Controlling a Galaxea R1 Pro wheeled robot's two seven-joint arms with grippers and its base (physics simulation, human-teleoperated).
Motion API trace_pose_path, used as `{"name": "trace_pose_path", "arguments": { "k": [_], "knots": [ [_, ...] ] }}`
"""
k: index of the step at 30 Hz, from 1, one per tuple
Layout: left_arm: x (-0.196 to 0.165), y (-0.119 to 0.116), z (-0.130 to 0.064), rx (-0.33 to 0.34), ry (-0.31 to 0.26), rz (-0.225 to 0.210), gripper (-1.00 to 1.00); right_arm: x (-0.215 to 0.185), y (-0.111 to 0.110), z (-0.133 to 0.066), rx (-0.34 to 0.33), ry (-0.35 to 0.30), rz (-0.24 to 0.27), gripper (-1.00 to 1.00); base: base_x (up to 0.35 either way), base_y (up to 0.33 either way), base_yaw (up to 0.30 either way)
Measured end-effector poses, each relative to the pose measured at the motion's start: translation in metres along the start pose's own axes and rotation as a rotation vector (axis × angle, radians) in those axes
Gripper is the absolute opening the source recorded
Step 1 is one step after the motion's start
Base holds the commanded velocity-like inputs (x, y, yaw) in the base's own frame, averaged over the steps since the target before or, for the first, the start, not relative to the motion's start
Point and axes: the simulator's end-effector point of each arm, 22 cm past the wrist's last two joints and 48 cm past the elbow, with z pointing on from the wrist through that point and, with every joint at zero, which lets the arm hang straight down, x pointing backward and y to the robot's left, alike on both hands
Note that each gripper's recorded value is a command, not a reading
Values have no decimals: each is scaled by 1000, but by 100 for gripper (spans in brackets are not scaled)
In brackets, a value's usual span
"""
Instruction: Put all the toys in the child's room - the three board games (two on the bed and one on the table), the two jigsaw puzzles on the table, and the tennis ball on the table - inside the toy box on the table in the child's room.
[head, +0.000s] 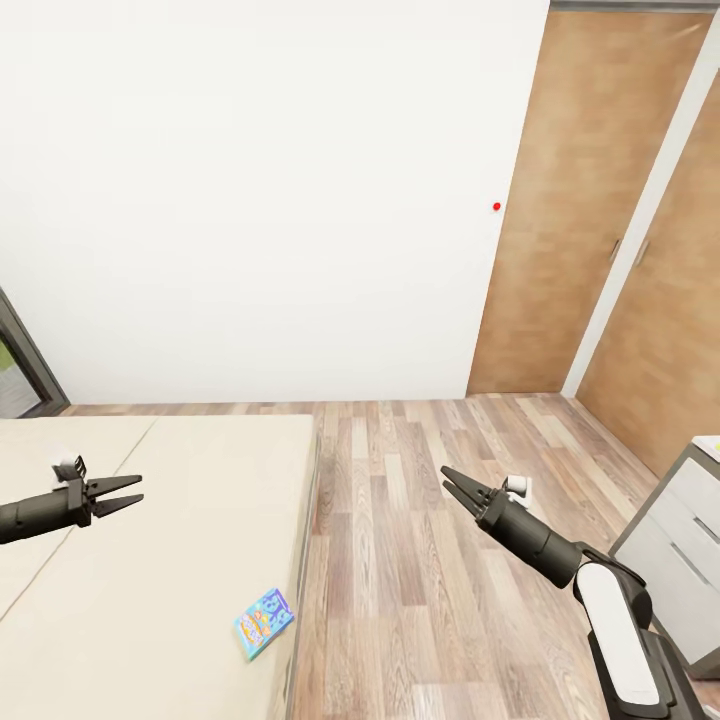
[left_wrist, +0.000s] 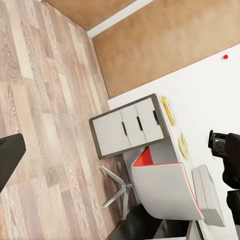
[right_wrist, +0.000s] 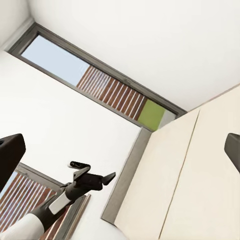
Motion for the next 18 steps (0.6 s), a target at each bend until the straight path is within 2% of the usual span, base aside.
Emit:
{"name": "trace_pose_path", "arguments": {
  "k": [10,18],
  "knots": [
    [0,0,0,0,0,2,100,-1,1,0,-1,-1,-2,100,0,0,19],
    [-1,-2,-2,1,-3,5,100,-2,5,0,-7,-2,-8,100,0,0,208]
  ]
}}
